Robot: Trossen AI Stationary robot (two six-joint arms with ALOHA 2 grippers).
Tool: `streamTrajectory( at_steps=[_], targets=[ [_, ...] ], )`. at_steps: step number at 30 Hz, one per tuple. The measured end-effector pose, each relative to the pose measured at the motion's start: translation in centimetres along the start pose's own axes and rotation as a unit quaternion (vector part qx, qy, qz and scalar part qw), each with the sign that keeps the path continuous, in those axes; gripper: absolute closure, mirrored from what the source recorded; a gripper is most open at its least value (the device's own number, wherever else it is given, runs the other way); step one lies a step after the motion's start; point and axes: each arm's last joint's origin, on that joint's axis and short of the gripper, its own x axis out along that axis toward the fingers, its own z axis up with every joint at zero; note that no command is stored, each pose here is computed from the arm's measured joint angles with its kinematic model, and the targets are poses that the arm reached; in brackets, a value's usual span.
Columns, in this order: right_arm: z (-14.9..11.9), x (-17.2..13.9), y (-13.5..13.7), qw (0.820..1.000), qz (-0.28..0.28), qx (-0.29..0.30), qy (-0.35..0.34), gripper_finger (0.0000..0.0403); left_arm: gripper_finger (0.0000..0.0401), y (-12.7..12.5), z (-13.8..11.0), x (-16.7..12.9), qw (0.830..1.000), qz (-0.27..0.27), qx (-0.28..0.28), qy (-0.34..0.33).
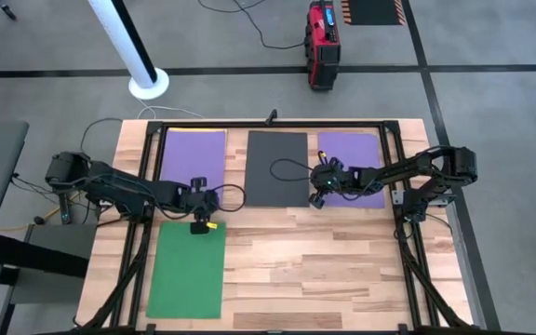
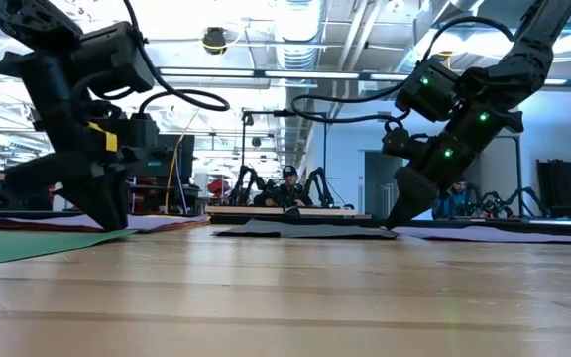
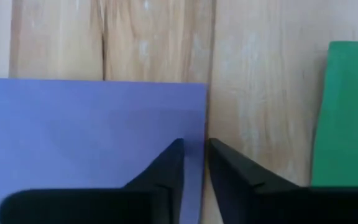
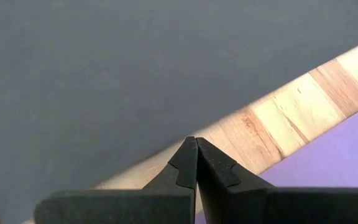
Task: Organize paper
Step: Stack the left purple paper on the other purple paper
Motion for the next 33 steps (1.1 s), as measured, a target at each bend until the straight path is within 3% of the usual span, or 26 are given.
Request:
streamTrajectory(
  at_steps=[4,21,28,33],
  targets=[
    [0.0,0.0,0.0,1.000,0.000,0.000,0.000,0.0403,0.0392,0.0,0.0,-0.1,1.000,-0.004,0.002,0.007],
    [0.0,0.0,0.1,1.000,0.002,-0.004,0.000,0.0403,0.0401,0.8,2.8,-2.4,1.000,0.007,0.021,0.004],
    [0.7,-0.8,2.6,0.994,0.050,-0.079,-0.055,0.0403,0.0401,0.9,4.0,-3.1,0.999,-0.009,0.027,-0.017],
    [3.5,-1.9,4.9,0.979,0.094,-0.132,-0.121,0.0396,0.0401,1.0,4.6,-3.5,0.999,-0.010,0.023,-0.030]
  ],
)
